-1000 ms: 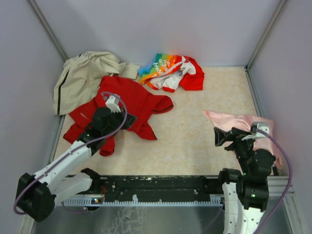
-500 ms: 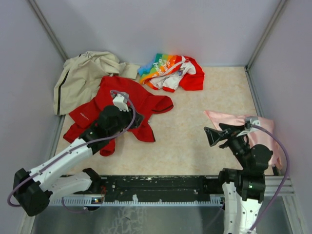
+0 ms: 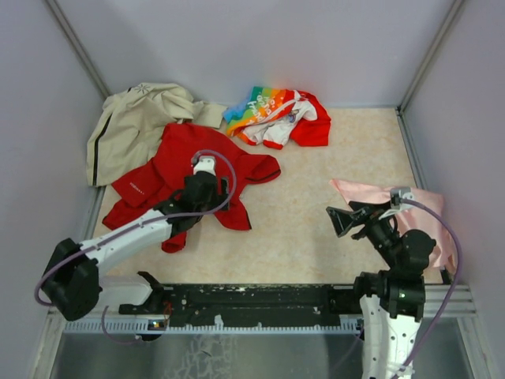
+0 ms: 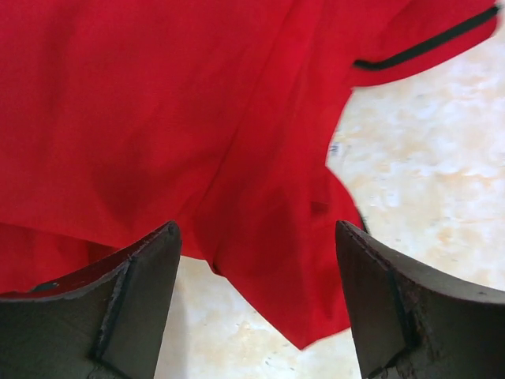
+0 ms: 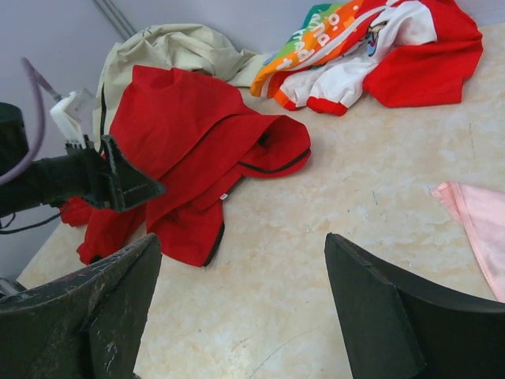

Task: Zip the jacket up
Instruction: Pick up the jacket from the center of the board.

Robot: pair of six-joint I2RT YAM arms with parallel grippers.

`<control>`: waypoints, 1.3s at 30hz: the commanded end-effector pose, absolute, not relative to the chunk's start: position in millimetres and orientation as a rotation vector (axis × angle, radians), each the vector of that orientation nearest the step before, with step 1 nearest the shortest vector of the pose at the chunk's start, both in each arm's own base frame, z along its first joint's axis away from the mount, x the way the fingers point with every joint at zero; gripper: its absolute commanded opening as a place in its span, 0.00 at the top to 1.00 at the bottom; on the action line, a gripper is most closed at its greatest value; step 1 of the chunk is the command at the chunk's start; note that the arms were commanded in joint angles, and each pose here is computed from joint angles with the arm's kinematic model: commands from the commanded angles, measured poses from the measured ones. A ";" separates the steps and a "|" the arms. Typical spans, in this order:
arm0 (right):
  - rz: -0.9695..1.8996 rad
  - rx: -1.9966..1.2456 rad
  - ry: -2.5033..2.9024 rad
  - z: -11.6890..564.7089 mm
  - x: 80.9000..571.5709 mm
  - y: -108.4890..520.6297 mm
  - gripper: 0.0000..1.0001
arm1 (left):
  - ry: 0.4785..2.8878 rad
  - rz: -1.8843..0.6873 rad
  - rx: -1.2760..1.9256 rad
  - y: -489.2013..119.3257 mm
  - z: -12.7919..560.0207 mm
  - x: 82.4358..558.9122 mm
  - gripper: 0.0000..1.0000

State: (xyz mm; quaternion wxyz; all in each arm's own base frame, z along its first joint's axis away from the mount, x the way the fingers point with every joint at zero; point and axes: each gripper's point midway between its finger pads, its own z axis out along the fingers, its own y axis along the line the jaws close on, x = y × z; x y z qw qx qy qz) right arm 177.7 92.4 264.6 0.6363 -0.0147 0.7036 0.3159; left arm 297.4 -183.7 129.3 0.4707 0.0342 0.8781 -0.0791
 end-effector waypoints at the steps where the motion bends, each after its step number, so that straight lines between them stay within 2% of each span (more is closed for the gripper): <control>1: 0.745 -0.067 1.593 267.7 177.4 97.1 0.16 | 2.209 -0.055 0.064 -170.7 99.2 303.7 0.16; 5: 0.753 -0.069 1.598 265.7 176.8 98.1 0.16 | 2.263 0.027 0.055 -166.6 75.1 308.5 0.17; 8: 0.763 -0.072 1.599 264.4 176.7 99.4 0.16 | 2.291 0.056 0.058 -165.5 62.3 310.4 0.24; 10: 0.773 -0.074 1.600 262.9 177.0 100.4 0.16 | 2.309 0.057 0.068 -168.0 57.4 310.7 0.37; 13: 0.784 -0.081 1.597 262.6 177.0 101.9 0.16 | 2.310 0.007 0.083 -176.1 63.3 311.3 0.65; 14: 0.791 -0.082 1.595 262.6 177.0 102.7 0.16 | 2.298 -0.029 0.092 -180.5 68.9 311.7 0.78; 17: 0.806 -0.092 1.582 265.2 175.9 104.8 0.16 | 2.246 -0.154 0.101 -192.8 93.5 309.7 0.99; 27: 0.866 -0.129 1.541 275.3 175.4 112.3 0.16 | 2.066 -0.611 0.255 -244.5 199.7 286.0 1.00; 39: 0.960 -0.176 1.471 296.0 178.9 122.0 0.15 | 1.947 -0.875 0.342 -283.2 272.2 268.2 1.00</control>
